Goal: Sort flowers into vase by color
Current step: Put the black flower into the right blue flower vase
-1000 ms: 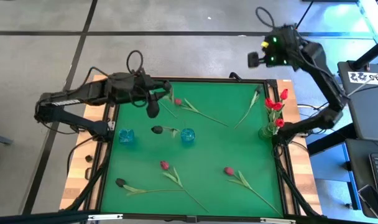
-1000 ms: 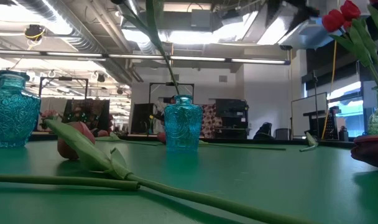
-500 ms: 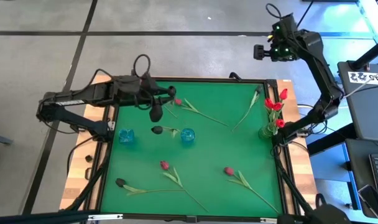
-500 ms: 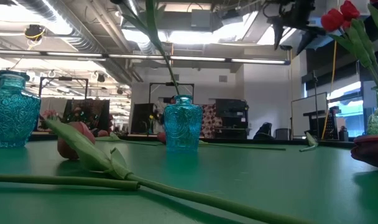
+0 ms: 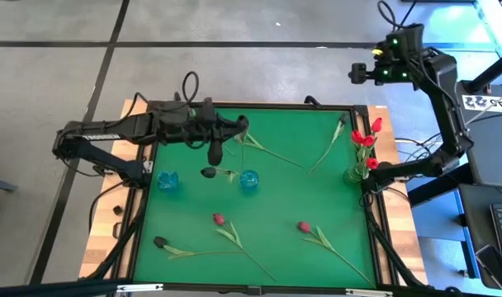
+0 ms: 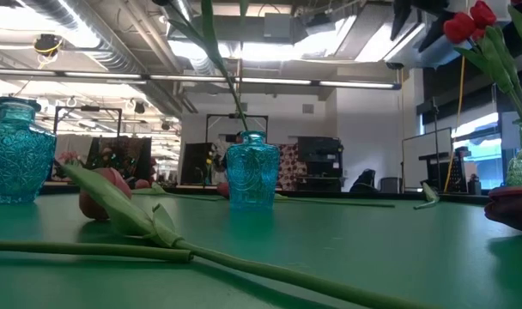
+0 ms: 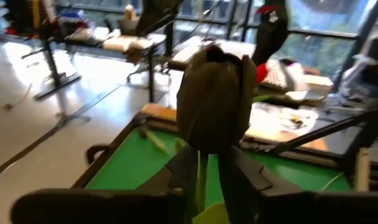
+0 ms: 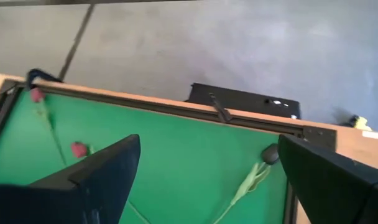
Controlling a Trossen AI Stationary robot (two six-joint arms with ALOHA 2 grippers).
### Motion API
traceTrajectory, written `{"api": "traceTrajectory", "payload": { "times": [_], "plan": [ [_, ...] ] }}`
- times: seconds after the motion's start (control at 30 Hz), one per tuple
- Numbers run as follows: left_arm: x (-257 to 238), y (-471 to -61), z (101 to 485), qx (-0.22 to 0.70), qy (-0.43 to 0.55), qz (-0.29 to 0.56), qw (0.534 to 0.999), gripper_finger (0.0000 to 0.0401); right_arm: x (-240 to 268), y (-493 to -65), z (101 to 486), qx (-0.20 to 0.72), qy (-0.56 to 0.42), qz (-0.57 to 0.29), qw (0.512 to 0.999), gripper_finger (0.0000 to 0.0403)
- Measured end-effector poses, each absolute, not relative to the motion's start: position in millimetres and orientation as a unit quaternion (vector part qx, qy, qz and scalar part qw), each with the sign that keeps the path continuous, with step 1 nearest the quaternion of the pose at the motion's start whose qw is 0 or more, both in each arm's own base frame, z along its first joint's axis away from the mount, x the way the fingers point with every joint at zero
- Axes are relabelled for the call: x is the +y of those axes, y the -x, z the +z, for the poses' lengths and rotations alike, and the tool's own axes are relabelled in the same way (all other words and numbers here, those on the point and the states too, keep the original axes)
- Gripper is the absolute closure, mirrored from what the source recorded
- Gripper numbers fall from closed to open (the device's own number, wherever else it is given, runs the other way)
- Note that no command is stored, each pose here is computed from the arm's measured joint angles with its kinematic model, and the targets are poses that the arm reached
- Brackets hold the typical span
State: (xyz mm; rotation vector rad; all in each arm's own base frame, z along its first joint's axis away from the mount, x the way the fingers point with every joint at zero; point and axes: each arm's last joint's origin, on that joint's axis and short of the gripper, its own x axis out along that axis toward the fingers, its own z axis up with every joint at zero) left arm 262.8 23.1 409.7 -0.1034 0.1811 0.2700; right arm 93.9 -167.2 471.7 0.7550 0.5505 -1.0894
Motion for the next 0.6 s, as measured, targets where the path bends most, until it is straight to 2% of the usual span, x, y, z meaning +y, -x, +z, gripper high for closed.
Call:
{"api": "traceTrajectory", "payload": {
  "times": [0.27,0.6],
  "plan": [
    [6,-276,387,0.023,0.045,0.096,0.994,0.0395,-151,-87,479,0.236,-0.34,-0.474,0.777,0.0024],
    [11,-277,388,-0.016,0.031,0.104,0.994,0.0399,-143,-83,482,0.229,-0.338,-0.47,0.782,0.0024]
  ]
}}
